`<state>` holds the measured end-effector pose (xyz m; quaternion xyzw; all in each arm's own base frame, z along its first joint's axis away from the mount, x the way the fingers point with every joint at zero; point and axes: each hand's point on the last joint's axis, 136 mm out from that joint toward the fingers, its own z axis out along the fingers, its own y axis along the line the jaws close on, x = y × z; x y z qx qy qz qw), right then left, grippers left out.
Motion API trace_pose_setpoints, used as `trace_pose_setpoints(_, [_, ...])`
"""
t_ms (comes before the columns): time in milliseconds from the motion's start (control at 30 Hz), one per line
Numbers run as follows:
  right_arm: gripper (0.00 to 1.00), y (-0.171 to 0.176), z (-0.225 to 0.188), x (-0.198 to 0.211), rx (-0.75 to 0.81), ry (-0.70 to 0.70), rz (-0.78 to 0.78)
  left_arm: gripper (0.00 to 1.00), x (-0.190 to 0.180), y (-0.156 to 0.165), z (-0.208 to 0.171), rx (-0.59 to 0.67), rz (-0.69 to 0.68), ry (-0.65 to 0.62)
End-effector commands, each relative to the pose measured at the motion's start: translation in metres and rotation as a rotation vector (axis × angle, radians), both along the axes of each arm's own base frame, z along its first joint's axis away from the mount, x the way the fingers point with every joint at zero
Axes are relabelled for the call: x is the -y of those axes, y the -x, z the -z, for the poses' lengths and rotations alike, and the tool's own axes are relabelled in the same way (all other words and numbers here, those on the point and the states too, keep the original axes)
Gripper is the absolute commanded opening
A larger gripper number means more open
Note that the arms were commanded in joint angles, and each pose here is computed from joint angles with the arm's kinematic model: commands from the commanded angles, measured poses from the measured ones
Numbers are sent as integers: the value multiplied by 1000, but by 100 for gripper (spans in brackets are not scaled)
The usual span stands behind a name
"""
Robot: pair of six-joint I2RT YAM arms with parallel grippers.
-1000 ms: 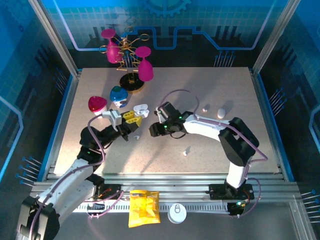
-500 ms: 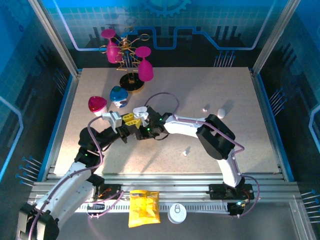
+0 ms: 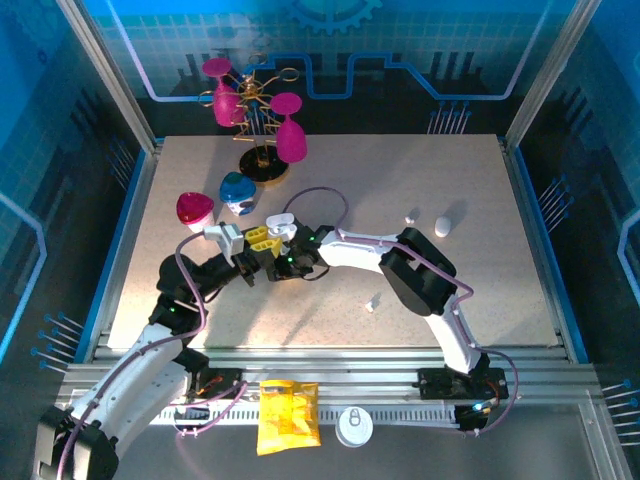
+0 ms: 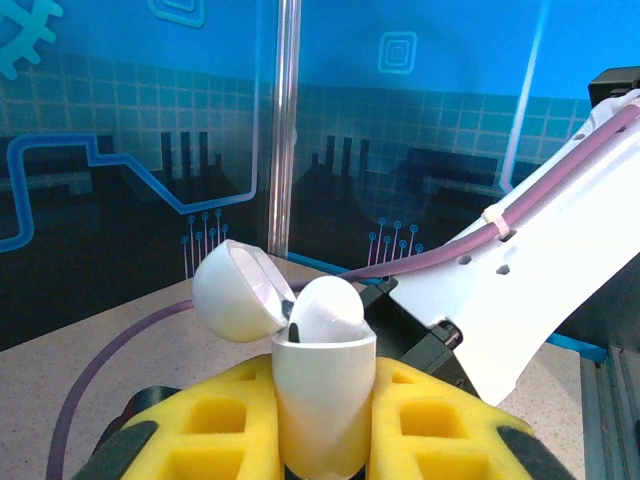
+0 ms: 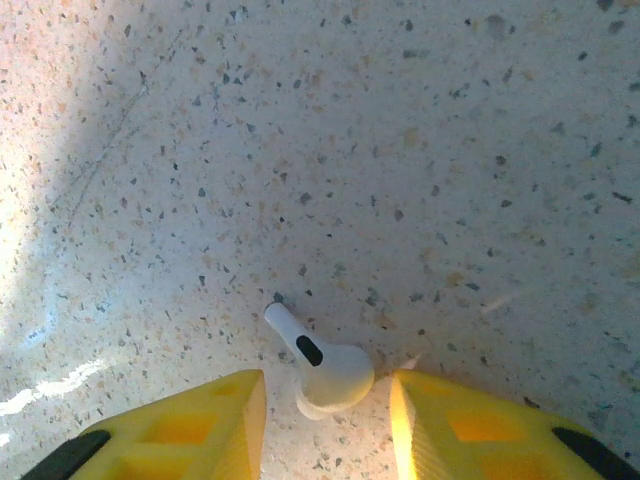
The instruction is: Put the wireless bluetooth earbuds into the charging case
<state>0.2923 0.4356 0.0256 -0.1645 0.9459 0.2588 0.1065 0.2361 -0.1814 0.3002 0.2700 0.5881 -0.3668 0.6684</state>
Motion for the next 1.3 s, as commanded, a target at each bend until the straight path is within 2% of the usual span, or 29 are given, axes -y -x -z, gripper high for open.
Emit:
trace_pose_setpoints(0, [36, 5, 9, -4, -20, 28, -10, 5, -2, 1, -5, 36, -5, -6])
trace_pose_setpoints(400, [28, 2, 27, 3, -43, 72, 4, 5, -1, 1, -6, 32, -1, -4])
trace_pose_setpoints(767, [22, 1, -7, 18, 26, 62, -4, 5, -2, 0, -1, 24, -10, -10])
trace_pose_setpoints(1267, [22, 13, -40, 103, 64, 87, 84, 5, 2, -7, 16, 13, -2, -46])
